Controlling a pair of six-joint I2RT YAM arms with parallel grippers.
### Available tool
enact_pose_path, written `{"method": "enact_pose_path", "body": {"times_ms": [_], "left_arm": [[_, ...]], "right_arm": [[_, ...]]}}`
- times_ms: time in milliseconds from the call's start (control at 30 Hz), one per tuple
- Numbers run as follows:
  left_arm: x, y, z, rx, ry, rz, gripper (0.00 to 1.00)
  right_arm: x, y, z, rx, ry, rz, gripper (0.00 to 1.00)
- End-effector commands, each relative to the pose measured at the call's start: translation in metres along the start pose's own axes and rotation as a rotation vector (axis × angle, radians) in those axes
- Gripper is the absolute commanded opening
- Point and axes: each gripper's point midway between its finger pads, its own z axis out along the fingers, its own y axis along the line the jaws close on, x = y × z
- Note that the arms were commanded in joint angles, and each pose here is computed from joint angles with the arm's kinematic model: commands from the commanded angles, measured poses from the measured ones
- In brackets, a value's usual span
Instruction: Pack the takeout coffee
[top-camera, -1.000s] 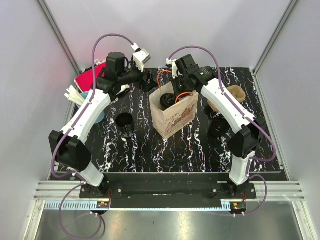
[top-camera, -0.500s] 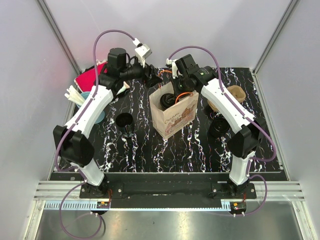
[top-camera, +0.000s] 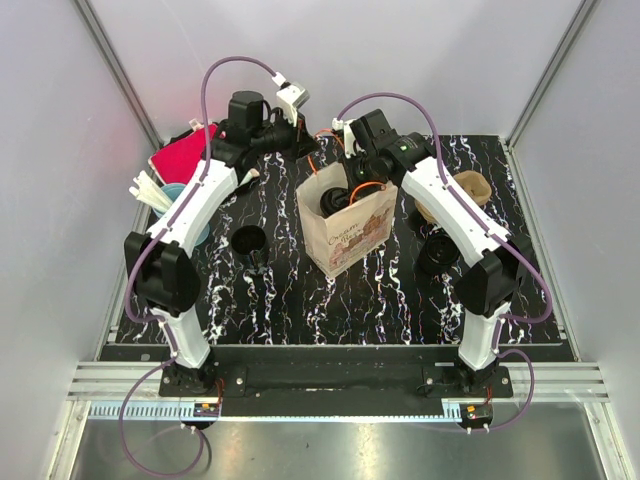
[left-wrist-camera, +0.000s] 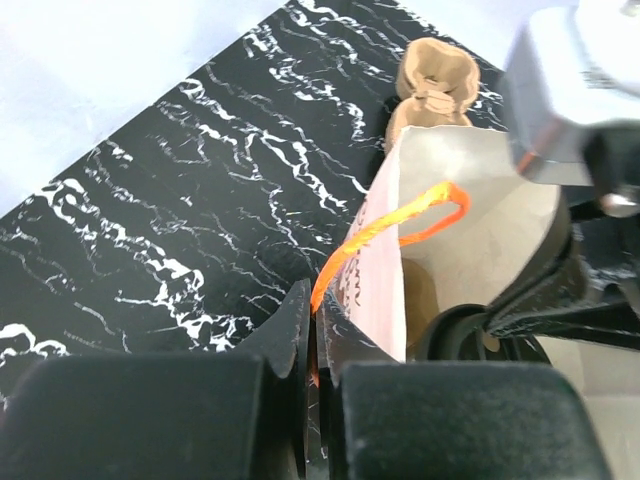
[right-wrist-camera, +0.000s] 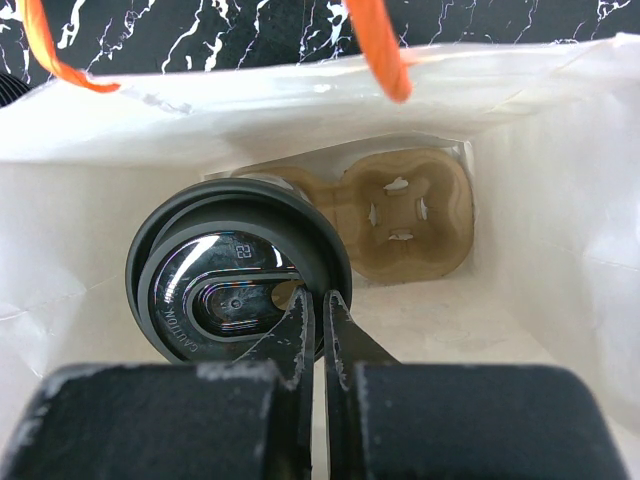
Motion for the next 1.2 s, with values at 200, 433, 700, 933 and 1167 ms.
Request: {"method": "enact_pose_path", "body": {"times_ms": [200, 433, 700, 933, 1167], "left_arm": [[-0.019, 0.026, -0.002, -0.156, -0.039, -0.047, 0.0], [-0.02, 0.026, 0.001, -0.146, -0.037, -0.073, 0.0], [-0.017, 0.025, 0.002, -0.142, -0.032, -0.087, 0.0], [-0.019, 0.019, 0.0, -0.118, -0.043, -0.095, 0.0], [-0.018, 0.016, -0.001, -0.112, -0.046, -0.095, 0.0]], "right_arm": [[-0.004, 0.011, -0.003, -0.007, -0.025, -0.066, 0.0], [0.003, 0.018, 0.007, -0.014, 0.002, -0.082, 0.0], [0.007, 0.02, 0.013, -0.02, 0.021, -0.086, 0.0], [0.006, 0.018, 0.023, -0.006, 0.026, -0.076, 0.0], [0.003, 0.017, 0.028, 0.003, 0.02, -0.071, 0.0]]}}
